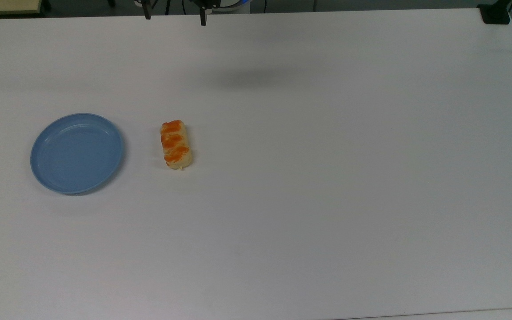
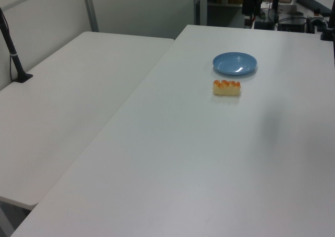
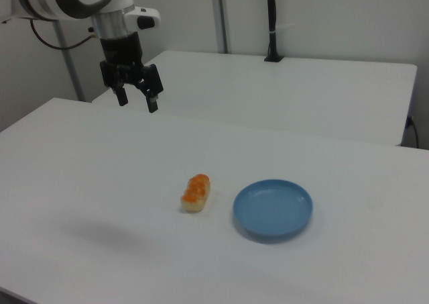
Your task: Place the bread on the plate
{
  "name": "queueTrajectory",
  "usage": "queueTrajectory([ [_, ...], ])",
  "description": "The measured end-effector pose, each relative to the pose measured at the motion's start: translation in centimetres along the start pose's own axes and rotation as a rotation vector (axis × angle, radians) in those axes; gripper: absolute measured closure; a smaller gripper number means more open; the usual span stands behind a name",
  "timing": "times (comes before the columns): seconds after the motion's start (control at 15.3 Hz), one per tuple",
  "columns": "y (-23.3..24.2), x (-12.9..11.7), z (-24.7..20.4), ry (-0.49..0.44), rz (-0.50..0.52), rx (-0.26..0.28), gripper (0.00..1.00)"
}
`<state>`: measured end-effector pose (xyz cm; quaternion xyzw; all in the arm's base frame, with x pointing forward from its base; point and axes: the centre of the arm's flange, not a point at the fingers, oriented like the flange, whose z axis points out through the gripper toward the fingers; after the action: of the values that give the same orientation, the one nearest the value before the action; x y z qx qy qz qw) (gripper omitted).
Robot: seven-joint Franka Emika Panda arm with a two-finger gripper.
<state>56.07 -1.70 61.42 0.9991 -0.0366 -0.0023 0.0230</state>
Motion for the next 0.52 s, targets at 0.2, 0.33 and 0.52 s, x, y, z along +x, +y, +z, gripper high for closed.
queueTrajectory([
  [0.2, 0.25, 0.01, 0.01, 0.0, 0.003, 0.0, 0.0],
  [0.33, 0.54, 0.02, 0.03, 0.0, 0.007, 0.0, 0.0],
  [0.52, 0.62, 0.02, 0.06, -0.001, 0.008, 0.0, 0.0],
])
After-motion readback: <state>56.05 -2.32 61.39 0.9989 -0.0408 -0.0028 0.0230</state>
